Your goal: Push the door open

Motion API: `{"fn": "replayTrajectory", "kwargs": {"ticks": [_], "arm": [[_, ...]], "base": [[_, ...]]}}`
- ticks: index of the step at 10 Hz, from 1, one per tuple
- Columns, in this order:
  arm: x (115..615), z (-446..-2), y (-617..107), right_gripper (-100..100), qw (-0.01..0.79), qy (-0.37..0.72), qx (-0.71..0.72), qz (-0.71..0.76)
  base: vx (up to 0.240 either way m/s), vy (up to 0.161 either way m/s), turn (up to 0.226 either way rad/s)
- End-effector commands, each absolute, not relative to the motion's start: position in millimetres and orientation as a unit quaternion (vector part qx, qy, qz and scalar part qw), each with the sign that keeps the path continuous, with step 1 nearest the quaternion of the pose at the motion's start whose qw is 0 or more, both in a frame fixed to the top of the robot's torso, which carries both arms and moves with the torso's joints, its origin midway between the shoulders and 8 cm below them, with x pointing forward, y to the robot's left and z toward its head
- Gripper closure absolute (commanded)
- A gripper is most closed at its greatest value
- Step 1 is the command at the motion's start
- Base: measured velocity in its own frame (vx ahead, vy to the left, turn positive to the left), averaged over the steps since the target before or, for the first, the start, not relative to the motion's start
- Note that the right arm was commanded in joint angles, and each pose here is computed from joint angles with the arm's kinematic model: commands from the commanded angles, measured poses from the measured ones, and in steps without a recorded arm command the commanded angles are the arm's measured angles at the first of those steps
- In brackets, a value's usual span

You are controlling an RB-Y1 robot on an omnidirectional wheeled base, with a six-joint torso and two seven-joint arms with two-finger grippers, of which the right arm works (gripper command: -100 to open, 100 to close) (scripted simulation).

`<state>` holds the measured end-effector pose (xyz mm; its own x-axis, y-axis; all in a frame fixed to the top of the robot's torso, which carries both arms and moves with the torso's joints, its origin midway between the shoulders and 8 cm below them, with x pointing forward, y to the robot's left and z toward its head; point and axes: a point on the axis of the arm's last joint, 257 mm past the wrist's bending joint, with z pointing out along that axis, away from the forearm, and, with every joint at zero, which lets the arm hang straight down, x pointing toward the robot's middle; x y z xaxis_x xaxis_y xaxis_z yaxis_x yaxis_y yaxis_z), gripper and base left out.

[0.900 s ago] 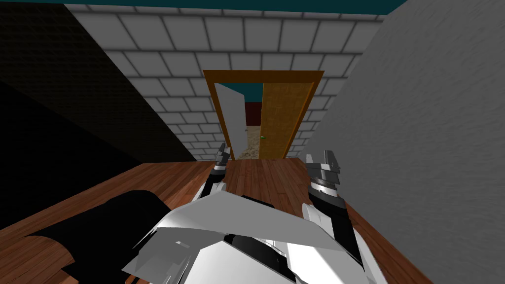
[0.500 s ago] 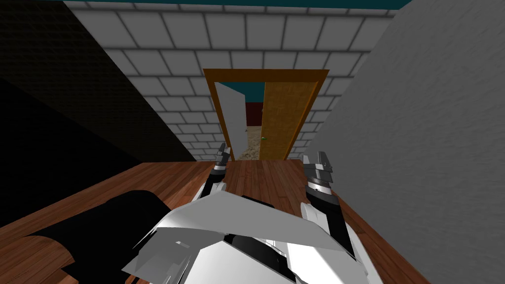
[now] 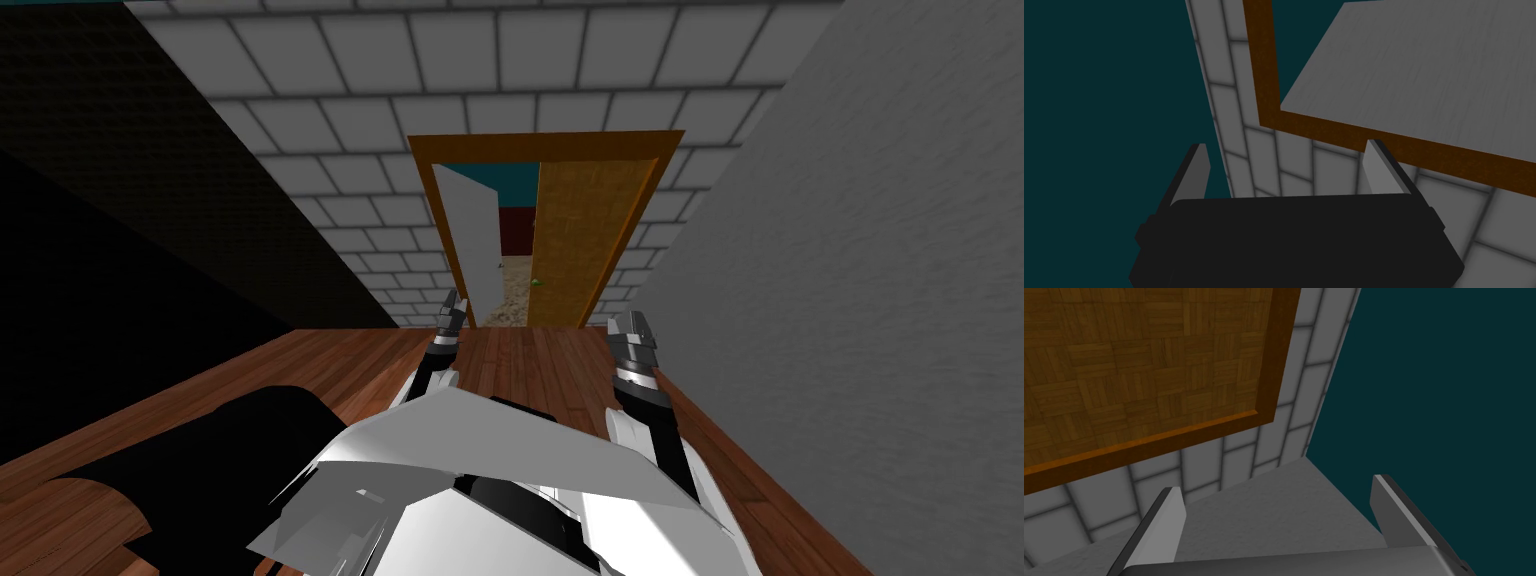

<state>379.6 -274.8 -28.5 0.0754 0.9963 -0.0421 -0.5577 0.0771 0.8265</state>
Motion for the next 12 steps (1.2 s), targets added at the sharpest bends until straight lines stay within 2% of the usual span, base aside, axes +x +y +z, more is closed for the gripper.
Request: {"fn": "replayTrajectory", "kwargs": {"ticks": [1, 12], "arm": [[383.5, -37.9, -275.2, -100, 0.652, 0.339, 0.333, 0.591], [415.1, -110.1, -278.2, -100, 0.633, 0.384, 0.356, 0.57]], "base": [[0.131, -0.003, 0.046], [0.111, 0.002, 0.042]]}}
